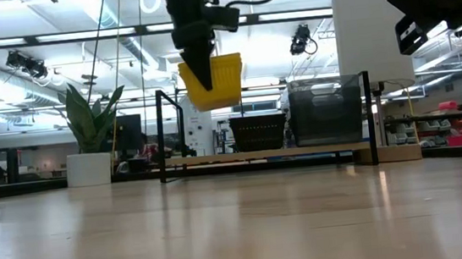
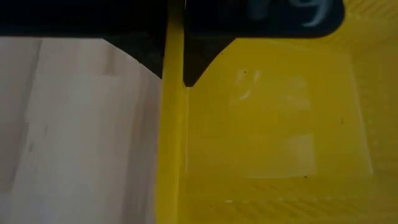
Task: Stack baskets on shelf by color
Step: Put the stacked yellow bins on the shelf
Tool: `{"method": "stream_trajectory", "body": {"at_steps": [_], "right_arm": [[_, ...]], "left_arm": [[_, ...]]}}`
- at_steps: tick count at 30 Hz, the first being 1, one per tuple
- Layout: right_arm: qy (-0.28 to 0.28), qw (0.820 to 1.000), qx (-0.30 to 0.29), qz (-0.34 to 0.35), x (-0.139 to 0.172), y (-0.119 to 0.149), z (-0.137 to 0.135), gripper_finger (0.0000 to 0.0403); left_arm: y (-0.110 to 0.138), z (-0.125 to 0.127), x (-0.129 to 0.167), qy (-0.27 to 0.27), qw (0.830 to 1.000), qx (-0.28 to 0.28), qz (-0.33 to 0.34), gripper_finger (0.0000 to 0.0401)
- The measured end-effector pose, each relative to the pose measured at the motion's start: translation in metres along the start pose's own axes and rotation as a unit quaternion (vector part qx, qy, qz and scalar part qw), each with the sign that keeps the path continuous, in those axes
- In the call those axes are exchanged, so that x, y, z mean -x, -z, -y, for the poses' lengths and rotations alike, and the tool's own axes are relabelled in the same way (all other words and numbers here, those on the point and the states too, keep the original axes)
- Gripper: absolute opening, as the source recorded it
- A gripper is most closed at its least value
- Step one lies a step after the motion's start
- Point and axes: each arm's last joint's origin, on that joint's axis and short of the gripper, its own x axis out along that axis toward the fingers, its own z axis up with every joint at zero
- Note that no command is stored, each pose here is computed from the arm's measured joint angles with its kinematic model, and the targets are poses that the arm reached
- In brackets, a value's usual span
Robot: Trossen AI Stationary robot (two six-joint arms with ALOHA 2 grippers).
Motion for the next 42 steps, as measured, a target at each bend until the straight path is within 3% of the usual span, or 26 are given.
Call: {"method": "stream_trajectory", "body": {"at_steps": [13, 26, 37, 42], "right_arm": [[0.0, 1.0, 0.0, 0.0, 0.0, 0.0, 0.0, 0.0055], [0.0, 1.0, 0.0, 0.0, 0.0, 0.0, 0.0, 0.0055], [0.0, 1.0, 0.0, 0.001, 0.0, 0.0, 0.0, 0.0055], [0.0, 1.0, 0.0, 0.001, 0.0, 0.0, 0.0, 0.0055]], "left_arm": [[0.013, -0.051, -0.016, 0.02, 0.999, 0.037, -0.006, 0.001], [0.032, -0.035, -0.06, 0.035, 0.998, 0.008, -0.045, 0.001], [0.025, -0.023, -0.06, 0.065, 0.998, 0.005, -0.012, 0.0011], [0.026, -0.025, -0.06, 0.048, 0.999, 0.001, -0.019, 0.0012]]}}
